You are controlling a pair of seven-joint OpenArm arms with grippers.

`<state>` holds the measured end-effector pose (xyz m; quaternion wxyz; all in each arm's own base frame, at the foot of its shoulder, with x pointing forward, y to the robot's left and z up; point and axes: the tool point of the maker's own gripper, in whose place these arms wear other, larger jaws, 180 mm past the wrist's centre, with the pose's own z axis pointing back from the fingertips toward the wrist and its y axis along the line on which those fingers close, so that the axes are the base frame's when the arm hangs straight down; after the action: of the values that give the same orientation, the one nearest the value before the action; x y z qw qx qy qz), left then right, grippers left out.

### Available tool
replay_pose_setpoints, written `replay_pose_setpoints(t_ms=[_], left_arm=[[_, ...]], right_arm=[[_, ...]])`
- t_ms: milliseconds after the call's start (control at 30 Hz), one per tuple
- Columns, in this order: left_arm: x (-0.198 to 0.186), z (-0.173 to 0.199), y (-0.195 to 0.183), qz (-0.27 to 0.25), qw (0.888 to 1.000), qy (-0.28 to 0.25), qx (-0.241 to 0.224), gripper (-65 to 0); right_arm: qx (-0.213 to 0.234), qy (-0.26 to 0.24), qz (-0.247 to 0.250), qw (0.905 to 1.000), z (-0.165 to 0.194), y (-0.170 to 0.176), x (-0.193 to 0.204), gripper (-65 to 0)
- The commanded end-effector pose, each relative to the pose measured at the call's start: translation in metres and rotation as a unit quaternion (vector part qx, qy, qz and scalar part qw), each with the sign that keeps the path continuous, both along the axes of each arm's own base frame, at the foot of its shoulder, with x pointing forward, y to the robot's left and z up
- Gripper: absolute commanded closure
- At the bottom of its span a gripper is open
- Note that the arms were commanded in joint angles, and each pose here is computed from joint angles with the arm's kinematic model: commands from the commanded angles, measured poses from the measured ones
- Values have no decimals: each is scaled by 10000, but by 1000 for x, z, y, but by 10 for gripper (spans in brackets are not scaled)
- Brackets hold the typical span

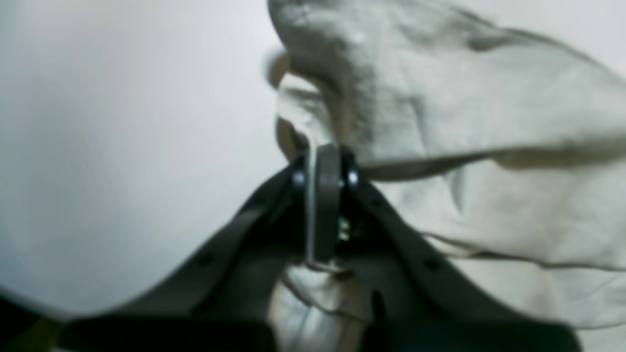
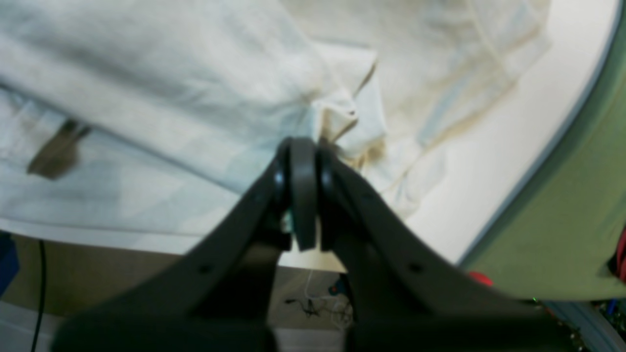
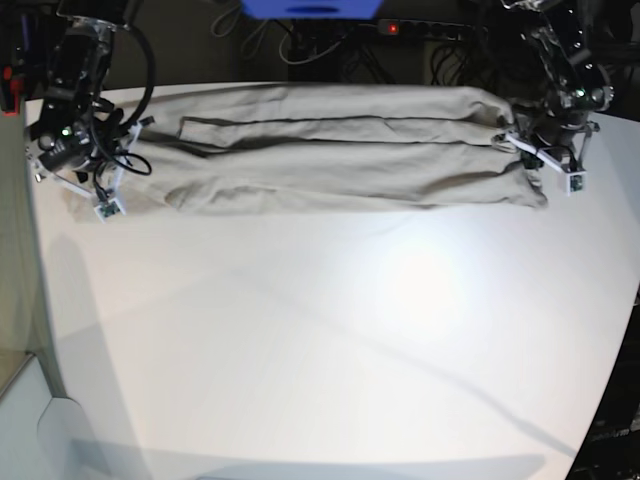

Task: Layout the t-shirt on the table in an organized manner, then fold the t-shirt properly
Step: 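Hold the folded strip ends with both grippers and pull them taut, then carry the strip end with the left gripper toward the right gripper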

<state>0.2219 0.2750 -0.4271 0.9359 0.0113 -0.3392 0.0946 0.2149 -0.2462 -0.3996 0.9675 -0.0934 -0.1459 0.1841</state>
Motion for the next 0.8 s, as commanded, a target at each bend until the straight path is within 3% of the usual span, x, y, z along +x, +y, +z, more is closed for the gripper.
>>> replay_pose_setpoints(t_ms=[0, 167, 433, 633, 767], left_arm=[[13, 19, 1, -25, 9993, -352, 100, -5], [20, 47, -17, -121, 9986, -493, 163, -5], [19, 55, -80, -388, 9979, -389, -350, -5], [20, 48, -126, -1034, 9927, -223, -571, -5], [19, 50, -174, -1617, 9818, -262, -966, -5]], right_arm=[[-55, -144, 87, 9998, 8, -2, 8, 0], [-52, -145, 85, 9998, 8, -2, 8, 0], [-47, -145, 86, 9998, 7, -2, 8, 0], [108, 11, 43, 9999, -7, -1, 9, 0], [202, 27, 48, 9998, -14, 2, 8, 0]])
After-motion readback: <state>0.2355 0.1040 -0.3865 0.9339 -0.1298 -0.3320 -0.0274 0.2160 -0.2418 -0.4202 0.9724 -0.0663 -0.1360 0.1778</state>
